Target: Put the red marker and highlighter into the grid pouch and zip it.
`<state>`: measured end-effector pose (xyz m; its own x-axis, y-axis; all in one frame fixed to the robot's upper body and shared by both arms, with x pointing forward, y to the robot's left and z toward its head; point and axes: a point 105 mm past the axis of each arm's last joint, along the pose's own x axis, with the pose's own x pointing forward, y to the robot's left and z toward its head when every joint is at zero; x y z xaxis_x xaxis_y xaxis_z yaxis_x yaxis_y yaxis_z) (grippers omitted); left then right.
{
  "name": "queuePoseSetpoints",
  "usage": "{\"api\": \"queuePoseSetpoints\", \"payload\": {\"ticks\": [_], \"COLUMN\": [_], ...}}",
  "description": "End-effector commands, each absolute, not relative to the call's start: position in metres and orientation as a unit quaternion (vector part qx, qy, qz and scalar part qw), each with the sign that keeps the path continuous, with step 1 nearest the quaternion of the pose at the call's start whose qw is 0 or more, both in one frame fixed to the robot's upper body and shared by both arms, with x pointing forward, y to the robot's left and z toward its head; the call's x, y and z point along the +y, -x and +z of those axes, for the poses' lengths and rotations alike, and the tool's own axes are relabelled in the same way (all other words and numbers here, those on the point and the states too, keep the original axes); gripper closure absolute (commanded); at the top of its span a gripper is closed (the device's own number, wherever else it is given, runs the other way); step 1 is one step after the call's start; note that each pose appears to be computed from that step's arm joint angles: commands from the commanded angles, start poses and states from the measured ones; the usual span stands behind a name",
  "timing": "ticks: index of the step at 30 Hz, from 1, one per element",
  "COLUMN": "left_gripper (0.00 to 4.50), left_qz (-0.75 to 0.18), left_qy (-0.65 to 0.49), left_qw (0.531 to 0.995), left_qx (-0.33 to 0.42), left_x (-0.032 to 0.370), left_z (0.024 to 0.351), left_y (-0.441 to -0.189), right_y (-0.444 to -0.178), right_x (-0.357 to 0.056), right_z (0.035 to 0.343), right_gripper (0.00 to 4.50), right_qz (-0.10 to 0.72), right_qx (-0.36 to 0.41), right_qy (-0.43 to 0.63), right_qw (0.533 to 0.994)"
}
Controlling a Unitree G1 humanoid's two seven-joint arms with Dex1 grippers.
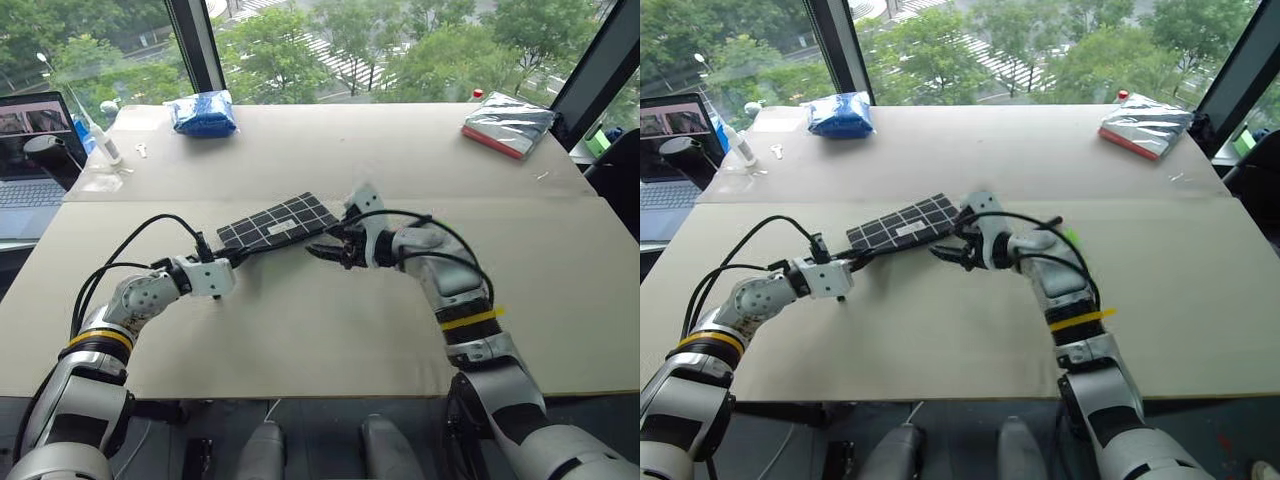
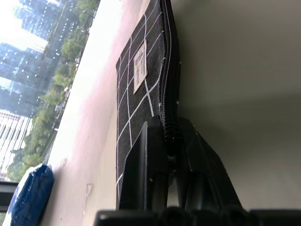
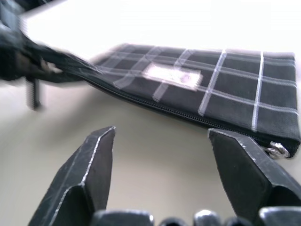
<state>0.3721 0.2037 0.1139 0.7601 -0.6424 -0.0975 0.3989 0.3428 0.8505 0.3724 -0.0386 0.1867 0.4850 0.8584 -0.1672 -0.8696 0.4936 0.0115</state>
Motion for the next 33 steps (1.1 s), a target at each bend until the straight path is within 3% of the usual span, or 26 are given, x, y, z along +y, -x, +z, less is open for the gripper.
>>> {"api": "queuePoseSetpoints", "payload": {"ticks": [1, 6, 12, 33], "left_gripper": [4.50, 4.50, 4.50, 4.50], "left_qz": [-0.264, -0.268, -0.285, -0.269], "left_qy": [-0.412, -0.403, -0.376, -0.364], "left_qw": [0.861, 0.864, 0.869, 0.881], "left_qx": [-0.140, -0.137, -0.146, -0.136], "left_x": [0.216, 0.211, 0.192, 0.185], "left_z": [0.134, 0.132, 0.133, 0.123], "left_y": [-0.374, -0.360, -0.345, -0.334], "right_y": [-0.372, -0.387, -0.409, -0.428], "right_x": [-0.069, -0.081, -0.065, -0.051], "right_z": [0.201, 0.174, 0.173, 0.148], "right_gripper": [1.07, 1.07, 1.07, 1.07], "right_qz": [0.463, 0.400, 0.358, 0.339], "right_qx": [0.055, 0.087, 0.084, 0.120], "right_qy": [0.067, 0.114, 0.125, 0.149], "right_qw": [0.882, 0.905, 0.921, 0.921]}}
